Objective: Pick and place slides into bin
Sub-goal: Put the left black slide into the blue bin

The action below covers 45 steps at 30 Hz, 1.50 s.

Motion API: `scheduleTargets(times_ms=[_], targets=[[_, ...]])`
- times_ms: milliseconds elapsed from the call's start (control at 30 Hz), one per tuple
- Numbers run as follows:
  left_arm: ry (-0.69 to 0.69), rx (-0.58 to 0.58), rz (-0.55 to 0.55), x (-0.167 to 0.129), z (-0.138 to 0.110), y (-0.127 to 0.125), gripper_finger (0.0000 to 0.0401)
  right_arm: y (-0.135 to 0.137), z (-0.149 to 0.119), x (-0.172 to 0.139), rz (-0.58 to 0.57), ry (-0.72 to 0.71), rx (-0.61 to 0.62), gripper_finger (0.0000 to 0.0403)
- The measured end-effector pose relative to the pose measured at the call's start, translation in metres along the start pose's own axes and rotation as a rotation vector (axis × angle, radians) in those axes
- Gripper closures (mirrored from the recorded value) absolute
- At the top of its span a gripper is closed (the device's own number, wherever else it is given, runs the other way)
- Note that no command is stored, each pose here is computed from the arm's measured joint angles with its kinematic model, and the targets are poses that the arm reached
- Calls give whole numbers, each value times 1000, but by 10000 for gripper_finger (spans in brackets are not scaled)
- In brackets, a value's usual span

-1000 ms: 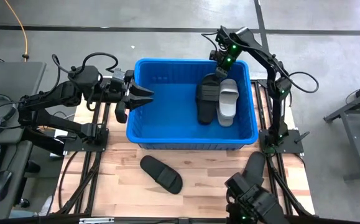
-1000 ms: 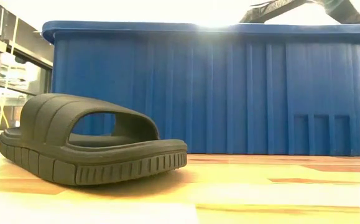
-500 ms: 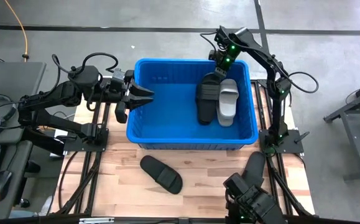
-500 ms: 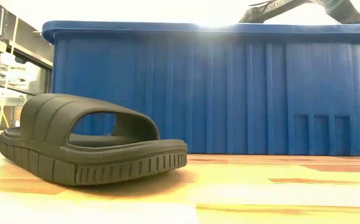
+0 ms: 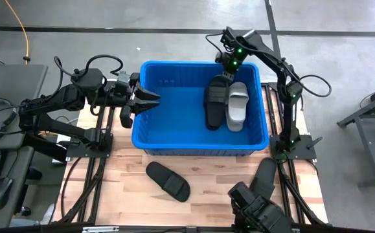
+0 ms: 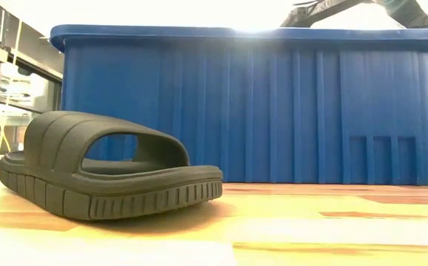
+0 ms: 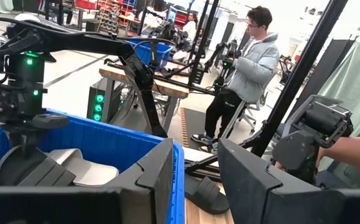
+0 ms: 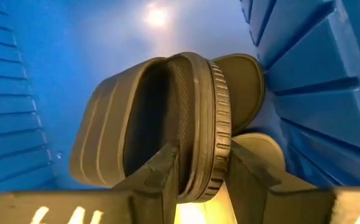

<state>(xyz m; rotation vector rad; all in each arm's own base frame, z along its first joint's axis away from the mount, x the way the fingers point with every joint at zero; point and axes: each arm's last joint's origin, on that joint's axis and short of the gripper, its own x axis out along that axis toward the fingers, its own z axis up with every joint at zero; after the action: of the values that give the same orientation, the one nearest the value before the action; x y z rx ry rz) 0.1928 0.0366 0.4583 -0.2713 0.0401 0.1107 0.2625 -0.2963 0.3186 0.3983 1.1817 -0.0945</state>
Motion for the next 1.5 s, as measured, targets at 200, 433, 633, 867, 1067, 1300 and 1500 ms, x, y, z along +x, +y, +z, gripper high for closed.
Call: scheduleTargets(times_ms=[200, 433, 633, 867, 1067, 1300, 1500], targets=[[0, 0, 0, 0, 0, 0, 284, 1, 2, 1, -44, 17, -17, 297], [0, 0, 0, 0, 0, 0, 284, 1, 5, 2, -96, 21, -26, 297], [0, 0, 0, 0, 0, 0, 284, 4, 8, 4, -107, 7, -35, 297], [0, 0, 0, 0, 0, 0, 284, 5, 9, 5, -168, 41, -42, 297], [0, 0, 0, 0, 0, 0, 284, 7, 14, -5, -194, -7, -57, 297], [0, 0, 0, 0, 0, 0, 284, 15, 23, -31, -251, -107, -92, 297], [0, 0, 0, 0, 0, 0, 284, 22, 28, -49, -253, -180, -86, 297]])
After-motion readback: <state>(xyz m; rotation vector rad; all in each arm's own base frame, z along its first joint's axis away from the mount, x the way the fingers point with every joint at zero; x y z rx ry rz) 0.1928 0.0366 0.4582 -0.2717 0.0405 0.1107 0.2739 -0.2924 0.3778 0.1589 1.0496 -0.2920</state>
